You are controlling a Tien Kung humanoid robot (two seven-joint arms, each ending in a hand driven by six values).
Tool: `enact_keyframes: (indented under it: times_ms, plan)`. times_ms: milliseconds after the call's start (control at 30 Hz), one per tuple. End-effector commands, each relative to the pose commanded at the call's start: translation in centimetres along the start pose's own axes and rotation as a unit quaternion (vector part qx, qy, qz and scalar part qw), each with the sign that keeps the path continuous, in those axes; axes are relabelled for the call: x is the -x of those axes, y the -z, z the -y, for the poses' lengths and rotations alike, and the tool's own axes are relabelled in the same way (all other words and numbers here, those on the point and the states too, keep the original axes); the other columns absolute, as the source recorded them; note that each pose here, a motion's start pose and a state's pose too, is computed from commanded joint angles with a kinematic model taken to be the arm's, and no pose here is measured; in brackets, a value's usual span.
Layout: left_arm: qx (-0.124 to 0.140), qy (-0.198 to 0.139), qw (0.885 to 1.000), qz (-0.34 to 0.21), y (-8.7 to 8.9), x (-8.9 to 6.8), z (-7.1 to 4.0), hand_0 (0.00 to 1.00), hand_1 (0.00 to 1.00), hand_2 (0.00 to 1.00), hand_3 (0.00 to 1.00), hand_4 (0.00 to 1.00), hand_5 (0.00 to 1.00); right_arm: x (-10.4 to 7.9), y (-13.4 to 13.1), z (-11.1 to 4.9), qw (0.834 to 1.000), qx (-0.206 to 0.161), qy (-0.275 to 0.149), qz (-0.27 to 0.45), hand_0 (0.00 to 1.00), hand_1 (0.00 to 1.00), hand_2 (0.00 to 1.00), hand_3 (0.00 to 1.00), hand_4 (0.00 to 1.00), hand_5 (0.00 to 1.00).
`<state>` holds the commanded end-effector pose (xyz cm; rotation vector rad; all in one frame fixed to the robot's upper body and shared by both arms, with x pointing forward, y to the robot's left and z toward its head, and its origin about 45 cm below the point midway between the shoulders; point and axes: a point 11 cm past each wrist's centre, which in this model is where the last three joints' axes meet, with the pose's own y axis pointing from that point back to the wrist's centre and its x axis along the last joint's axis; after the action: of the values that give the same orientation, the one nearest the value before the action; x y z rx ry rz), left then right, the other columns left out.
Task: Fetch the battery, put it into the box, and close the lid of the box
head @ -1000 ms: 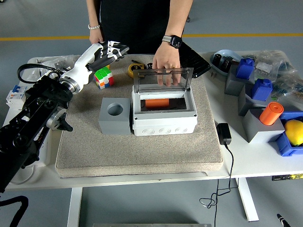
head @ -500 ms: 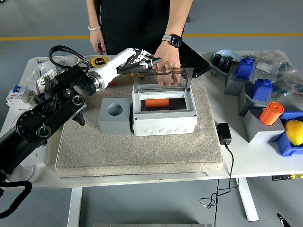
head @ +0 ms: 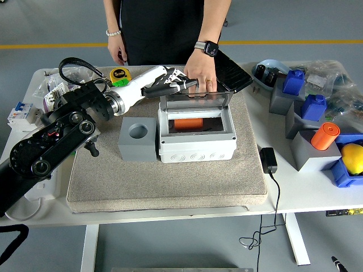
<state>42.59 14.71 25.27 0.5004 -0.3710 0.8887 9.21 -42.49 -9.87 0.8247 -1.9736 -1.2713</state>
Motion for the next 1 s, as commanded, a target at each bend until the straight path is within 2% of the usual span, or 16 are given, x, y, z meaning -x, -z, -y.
enact_keyframes:
  times_ms: [233,500,633,700,767,833,867,900,967,1000]
  plan:
    - [-0.010,0.020,1.000,-0.007,0.9,1.7,-0.3,0.366,0.580,0.645,0.711,0.998,0.820,0.0,0.0,0.0,1.000,0.001,0.000,0.001,0.727,0.665,0.654,0.599,0.998,0.613]
    - [-0.023,0.042,0.998,-0.028,2.0,3.8,0.0,0.356,0.572,0.637,0.707,0.998,0.802,0.0,0.0,0.0,1.000,0.000,0.000,-0.001,0.726,0.665,0.654,0.599,0.998,0.614]
    - [-0.009,0.036,0.998,-0.055,1.7,3.9,-0.2,0.356,0.572,0.637,0.707,0.998,0.802,0.1,0.0,0.0,1.000,-0.001,0.000,-0.002,0.726,0.665,0.654,0.599,0.998,0.614]
    - [0.009,0.019,0.995,-0.095,1.4,3.3,-0.3,0.365,0.588,0.641,0.702,0.998,0.786,0.1,0.0,0.0,1.000,0.000,0.000,-0.001,0.725,0.665,0.654,0.599,0.998,0.614]
    - [0.028,0.000,0.989,-0.144,1.3,2.5,-0.6,0.365,0.588,0.641,0.702,0.998,0.786,0.1,0.0,0.0,1.000,-0.001,0.000,-0.001,0.725,0.665,0.654,0.599,0.998,0.614]
    - [0.045,-0.026,0.978,-0.201,1.6,1.3,-1.1,0.365,0.588,0.641,0.702,0.998,0.786,0.1,0.0,0.0,1.000,-0.001,0.000,-0.001,0.725,0.665,0.654,0.599,0.998,0.614]
    - [0.054,-0.042,0.969,-0.238,1.9,0.5,-1.4,0.440,0.626,0.645,0.704,0.998,0.764,0.1,0.1,0.0,1.000,-0.001,0.001,-0.001,0.725,0.666,0.654,0.599,0.998,0.614]
    - [0.056,-0.047,0.964,-0.254,2.1,0.2,-1.5,0.440,0.626,0.645,0.704,0.998,0.764,0.1,0.1,0.0,1.000,-0.001,0.001,-0.001,0.725,0.666,0.654,0.599,0.998,0.614]
    - [0.064,-0.070,0.948,-0.305,2.9,-1.0,-2.1,0.440,0.626,0.645,0.704,0.998,0.764,0.1,0.0,0.0,1.000,0.000,0.001,-0.001,0.725,0.666,0.654,0.599,0.998,0.614]
    - [0.066,-0.091,0.934,-0.340,3.8,-2.0,-2.7,0.440,0.626,0.645,0.704,0.998,0.764,0.1,0.0,0.0,1.000,0.000,0.001,-0.001,0.725,0.666,0.654,0.599,0.998,0.614]
